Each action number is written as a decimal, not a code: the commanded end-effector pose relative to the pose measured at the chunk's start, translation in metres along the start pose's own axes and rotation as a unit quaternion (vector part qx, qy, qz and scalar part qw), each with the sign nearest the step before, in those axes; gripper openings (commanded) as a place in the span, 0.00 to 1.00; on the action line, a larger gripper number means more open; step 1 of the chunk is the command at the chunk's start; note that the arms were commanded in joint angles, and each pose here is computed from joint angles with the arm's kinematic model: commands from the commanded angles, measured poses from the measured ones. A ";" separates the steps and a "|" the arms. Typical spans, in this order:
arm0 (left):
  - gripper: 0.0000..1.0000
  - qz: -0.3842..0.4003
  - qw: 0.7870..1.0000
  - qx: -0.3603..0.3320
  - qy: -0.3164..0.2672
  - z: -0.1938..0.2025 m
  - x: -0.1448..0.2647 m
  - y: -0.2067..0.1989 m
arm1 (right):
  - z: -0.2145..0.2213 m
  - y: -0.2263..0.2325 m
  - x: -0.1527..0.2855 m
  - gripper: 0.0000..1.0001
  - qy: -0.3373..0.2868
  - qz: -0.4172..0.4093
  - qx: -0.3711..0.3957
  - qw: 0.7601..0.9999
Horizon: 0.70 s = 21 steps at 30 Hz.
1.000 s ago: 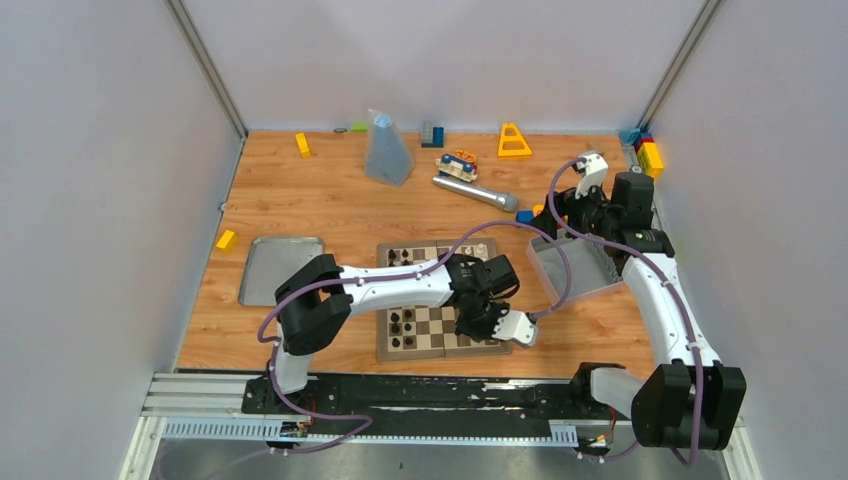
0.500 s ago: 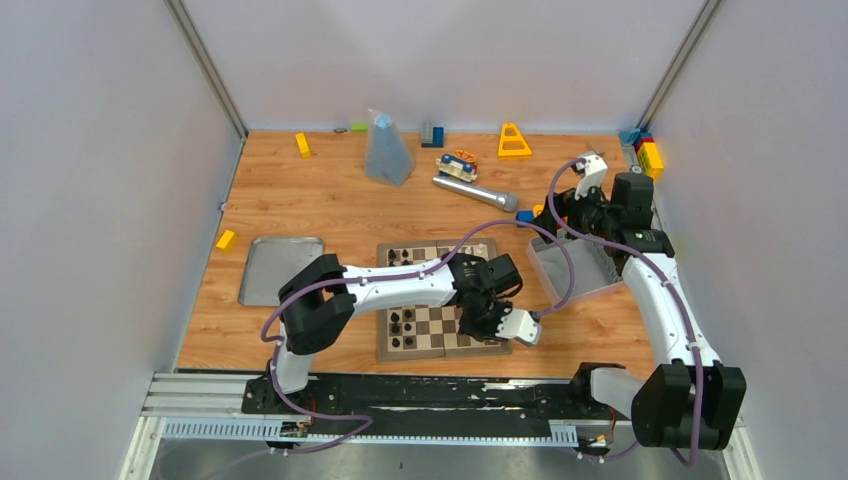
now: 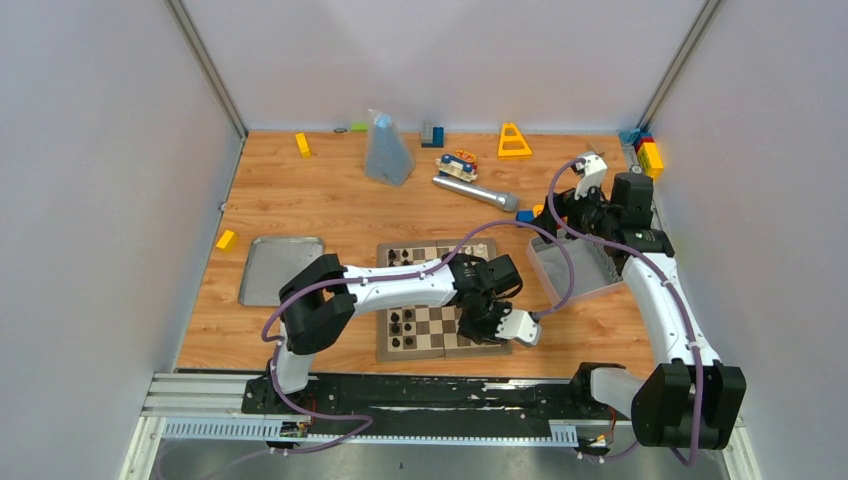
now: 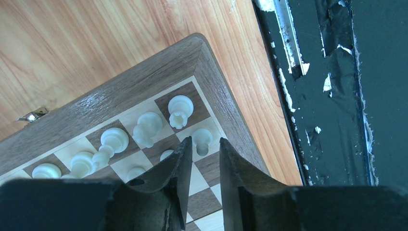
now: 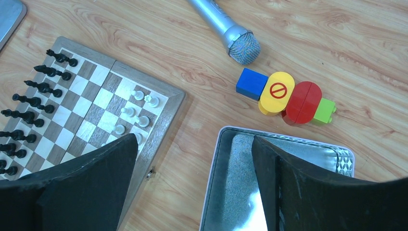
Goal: Set up the chess pieces on the board
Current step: Place the chess piece on the chessboard.
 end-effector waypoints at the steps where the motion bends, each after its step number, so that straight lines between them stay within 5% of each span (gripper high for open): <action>1: 0.36 -0.012 1.000 -0.010 -0.018 -0.013 0.015 -0.003 | -0.007 -0.001 0.001 0.90 -0.010 -0.007 0.012 1.000; 12: 0.45 -0.055 0.998 -0.018 -0.029 -0.018 0.047 -0.007 | -0.007 -0.003 -0.001 0.90 -0.005 -0.003 0.008 1.000; 21: 0.53 -0.197 0.977 0.034 -0.069 0.007 0.120 0.011 | -0.021 -0.008 0.007 0.96 -0.021 0.025 0.008 0.999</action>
Point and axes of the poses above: each gripper's point midway between its finger pads, its own x axis back along the fingers, its own y axis along the line the jaws close on, z = x × y, the point moved 9 cm from there along x, back along the fingers
